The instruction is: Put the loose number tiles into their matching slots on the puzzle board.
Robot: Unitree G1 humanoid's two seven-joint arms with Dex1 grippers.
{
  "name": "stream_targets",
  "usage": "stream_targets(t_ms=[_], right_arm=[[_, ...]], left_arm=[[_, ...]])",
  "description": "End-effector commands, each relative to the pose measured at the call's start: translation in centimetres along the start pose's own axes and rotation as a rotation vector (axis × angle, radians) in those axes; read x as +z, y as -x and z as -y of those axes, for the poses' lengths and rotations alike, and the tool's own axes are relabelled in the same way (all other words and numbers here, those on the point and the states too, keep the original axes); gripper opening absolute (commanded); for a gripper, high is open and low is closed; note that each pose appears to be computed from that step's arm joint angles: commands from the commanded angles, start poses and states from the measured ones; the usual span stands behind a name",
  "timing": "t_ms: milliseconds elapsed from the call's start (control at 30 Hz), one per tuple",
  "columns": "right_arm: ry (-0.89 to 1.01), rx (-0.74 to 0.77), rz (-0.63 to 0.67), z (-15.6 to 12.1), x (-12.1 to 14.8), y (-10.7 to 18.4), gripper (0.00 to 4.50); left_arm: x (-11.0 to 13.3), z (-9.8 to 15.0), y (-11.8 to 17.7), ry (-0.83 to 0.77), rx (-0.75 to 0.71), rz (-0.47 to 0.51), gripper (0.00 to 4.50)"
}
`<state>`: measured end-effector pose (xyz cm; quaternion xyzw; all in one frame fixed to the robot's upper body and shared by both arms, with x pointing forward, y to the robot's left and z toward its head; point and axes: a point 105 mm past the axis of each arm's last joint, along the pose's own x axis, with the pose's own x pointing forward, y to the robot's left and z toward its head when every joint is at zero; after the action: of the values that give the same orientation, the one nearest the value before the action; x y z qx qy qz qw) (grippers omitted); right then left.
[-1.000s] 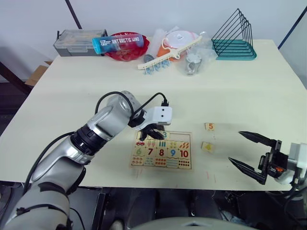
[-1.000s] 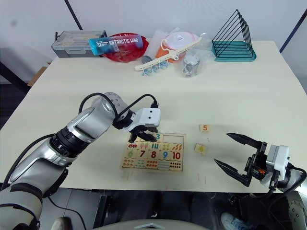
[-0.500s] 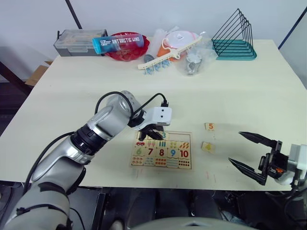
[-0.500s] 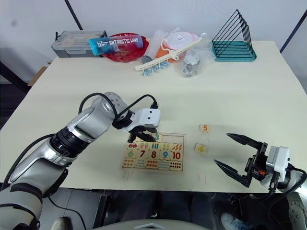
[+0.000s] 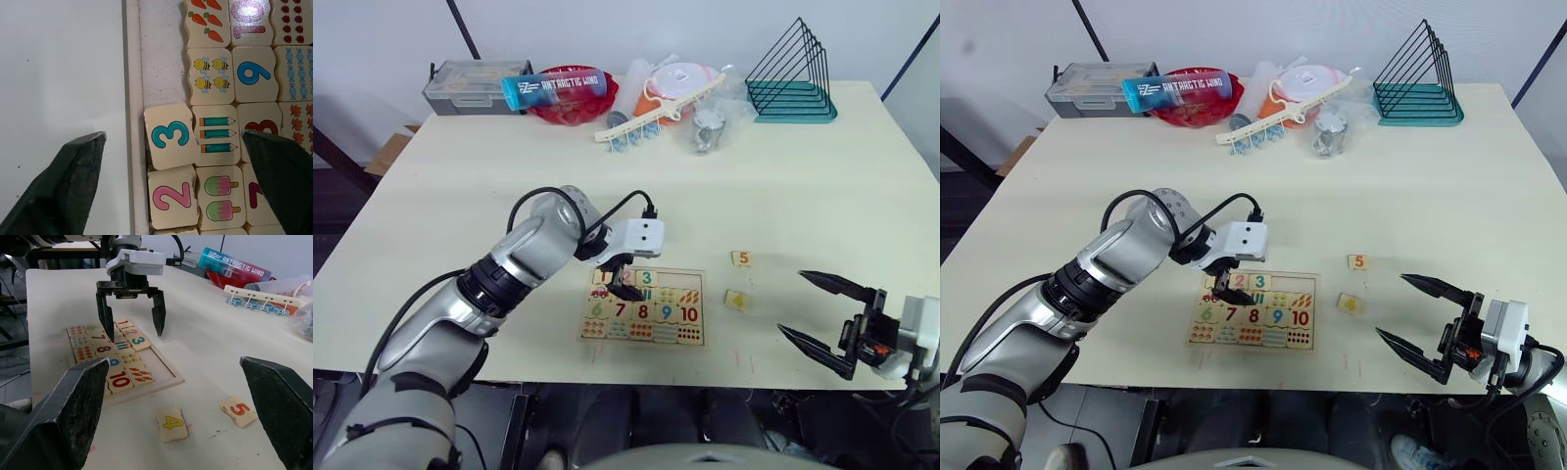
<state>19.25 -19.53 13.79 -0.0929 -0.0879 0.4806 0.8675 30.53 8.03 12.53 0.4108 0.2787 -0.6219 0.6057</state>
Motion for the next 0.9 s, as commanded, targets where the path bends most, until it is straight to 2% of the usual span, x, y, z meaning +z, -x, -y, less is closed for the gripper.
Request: stream_targets(t_ms=[33, 233, 300, 400, 533, 633, 667, 700, 733, 800, 833, 867, 900], right_arm=[[0.027, -0.009, 0.013, 0.0, 0.5, 0.1, 4.50], [0.026, -0.012, 0.012, 0.0, 0.4, 0.1, 4.50], [0.028, -0.015, 0.012, 0.0, 0.4, 0.2, 4.50], [0.029, -0.017, 0.010, 0.0, 0.4, 0.2, 4.50], [0.028, -0.020, 0.010, -0.1, 0.4, 0.3, 4.50], [0.027, -0.022, 0.011, -0.1, 0.5, 0.3, 4.50], [0.027, -0.021, 0.011, -0.1, 0.4, 0.3, 4.50], [0.027, -0.021, 0.011, -0.1, 0.4, 0.3, 4.50], [0.027, -0.020, 0.011, 0.0, 0.4, 0.3, 4.50], [0.028, -0.017, 0.011, 0.0, 0.4, 0.2, 4.50], [0.029, -0.017, 0.012, 0.1, 0.4, 0.2, 4.50], [0.030, -0.017, 0.012, 0.1, 0.4, 0.2, 4.50], [0.031, -0.017, 0.012, 0.1, 0.4, 0.2, 4.50]], left_arm=[[1.7, -0.3, 1.4, -0.038, 0.023, 0.046, 4.46], [3.0, -0.8, 2.8, 0.010, 0.017, 0.153, 4.46], [3.2, -1.6, 3.1, 0.002, 0.060, 0.200, 4.46], [2.4, -2.1, 3.6, 0.045, 0.071, 0.221, 4.46], [2.3, -2.4, 4.2, 0.020, 0.089, 0.335, 4.46], [1.3, -2.4, 4.2, 0.025, 0.095, 0.384, 4.46], [0.9, -2.2, 4.2, 0.031, 0.092, 0.398, 4.08], [0.6, -2.1, 4.1, 0.034, 0.089, 0.408, 3.93], [0.1, -2.0, 3.9, 0.040, 0.087, 0.410, 3.52], [-0.7, -1.6, 3.6, 0.026, 0.076, 0.435, 3.11], [-1.1, -1.6, 3.5, 0.033, 0.076, 0.436, 2.67], [-1.4, -1.5, 3.4, 0.036, 0.078, 0.435, 2.52], [-1.6, -1.5, 3.4, 0.038, 0.082, 0.433, 1.94]])
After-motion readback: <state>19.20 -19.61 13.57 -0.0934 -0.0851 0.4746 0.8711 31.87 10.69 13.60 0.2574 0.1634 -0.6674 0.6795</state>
